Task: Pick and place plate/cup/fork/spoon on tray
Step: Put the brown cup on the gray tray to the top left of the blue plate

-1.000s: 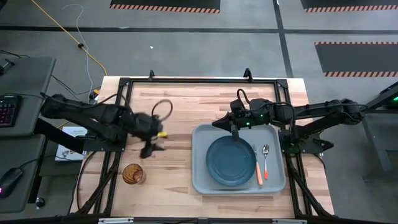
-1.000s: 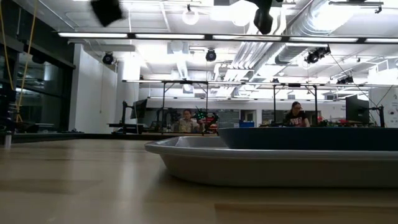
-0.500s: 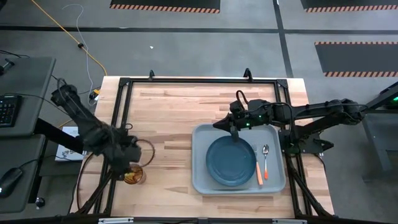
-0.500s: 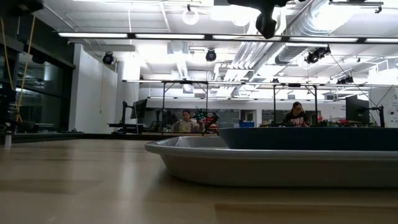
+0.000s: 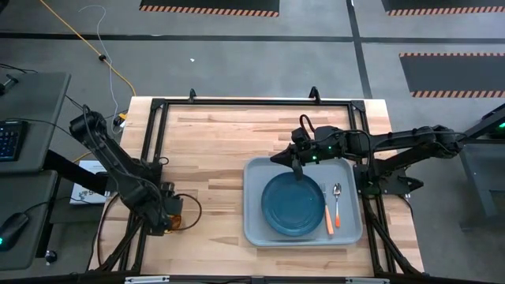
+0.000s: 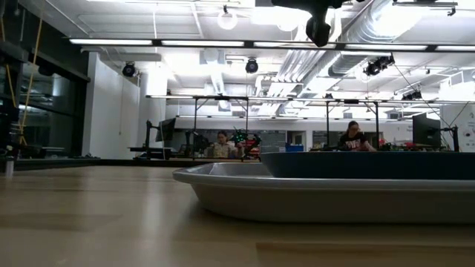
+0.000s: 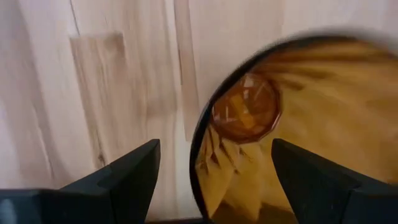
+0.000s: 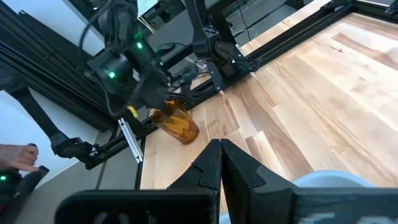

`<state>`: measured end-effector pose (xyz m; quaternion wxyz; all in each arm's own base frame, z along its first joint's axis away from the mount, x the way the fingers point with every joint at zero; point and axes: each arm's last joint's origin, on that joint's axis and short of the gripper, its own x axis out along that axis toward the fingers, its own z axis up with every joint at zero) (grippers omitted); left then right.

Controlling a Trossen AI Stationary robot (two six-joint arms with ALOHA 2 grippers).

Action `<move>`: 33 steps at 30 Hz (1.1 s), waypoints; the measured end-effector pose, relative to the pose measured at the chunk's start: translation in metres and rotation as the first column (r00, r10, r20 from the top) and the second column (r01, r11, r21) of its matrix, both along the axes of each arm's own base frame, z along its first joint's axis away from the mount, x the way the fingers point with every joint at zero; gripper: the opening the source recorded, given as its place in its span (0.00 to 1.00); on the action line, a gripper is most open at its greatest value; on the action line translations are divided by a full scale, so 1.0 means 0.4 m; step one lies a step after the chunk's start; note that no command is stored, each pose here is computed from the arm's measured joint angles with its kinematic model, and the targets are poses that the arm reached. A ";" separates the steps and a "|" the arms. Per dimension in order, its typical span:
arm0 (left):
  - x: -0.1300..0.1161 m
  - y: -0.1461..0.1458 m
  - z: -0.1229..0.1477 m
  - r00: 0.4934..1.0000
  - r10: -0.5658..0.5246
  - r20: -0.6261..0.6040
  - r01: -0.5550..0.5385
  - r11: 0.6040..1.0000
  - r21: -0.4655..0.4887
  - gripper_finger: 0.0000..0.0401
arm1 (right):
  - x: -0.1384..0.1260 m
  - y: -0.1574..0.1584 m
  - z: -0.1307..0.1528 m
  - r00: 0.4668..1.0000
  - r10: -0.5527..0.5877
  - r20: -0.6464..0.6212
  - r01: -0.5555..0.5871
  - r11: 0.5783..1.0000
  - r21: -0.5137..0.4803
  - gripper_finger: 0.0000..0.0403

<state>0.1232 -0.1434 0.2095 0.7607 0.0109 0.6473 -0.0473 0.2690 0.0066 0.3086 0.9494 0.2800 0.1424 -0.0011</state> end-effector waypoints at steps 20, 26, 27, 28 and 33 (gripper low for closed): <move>0.019 -0.015 -0.006 0.999 -0.013 -0.041 0.014 1.000 0.025 0.10 | 0.000 0.000 0.000 1.000 -0.001 -0.001 0.001 1.000 -0.001 0.00; 0.062 0.020 0.104 0.997 0.027 0.076 -0.026 1.000 -0.008 0.03 | 0.000 -0.002 0.000 1.000 -0.021 0.000 0.021 1.000 -0.017 0.00; 0.076 0.031 0.126 0.994 0.029 0.105 -0.029 1.000 -0.002 0.02 | 0.000 -0.002 0.000 1.000 -0.021 0.000 0.021 1.000 -0.018 0.00; 0.093 0.042 0.148 0.990 0.033 0.138 -0.034 0.999 0.005 0.01 | 0.000 -0.002 0.000 1.000 -0.022 0.000 0.022 1.000 -0.015 0.00; 0.213 0.130 0.241 0.959 0.048 0.280 -0.075 0.994 0.085 0.01 | -0.010 -0.001 0.024 0.998 -0.029 0.060 0.027 0.999 0.031 0.00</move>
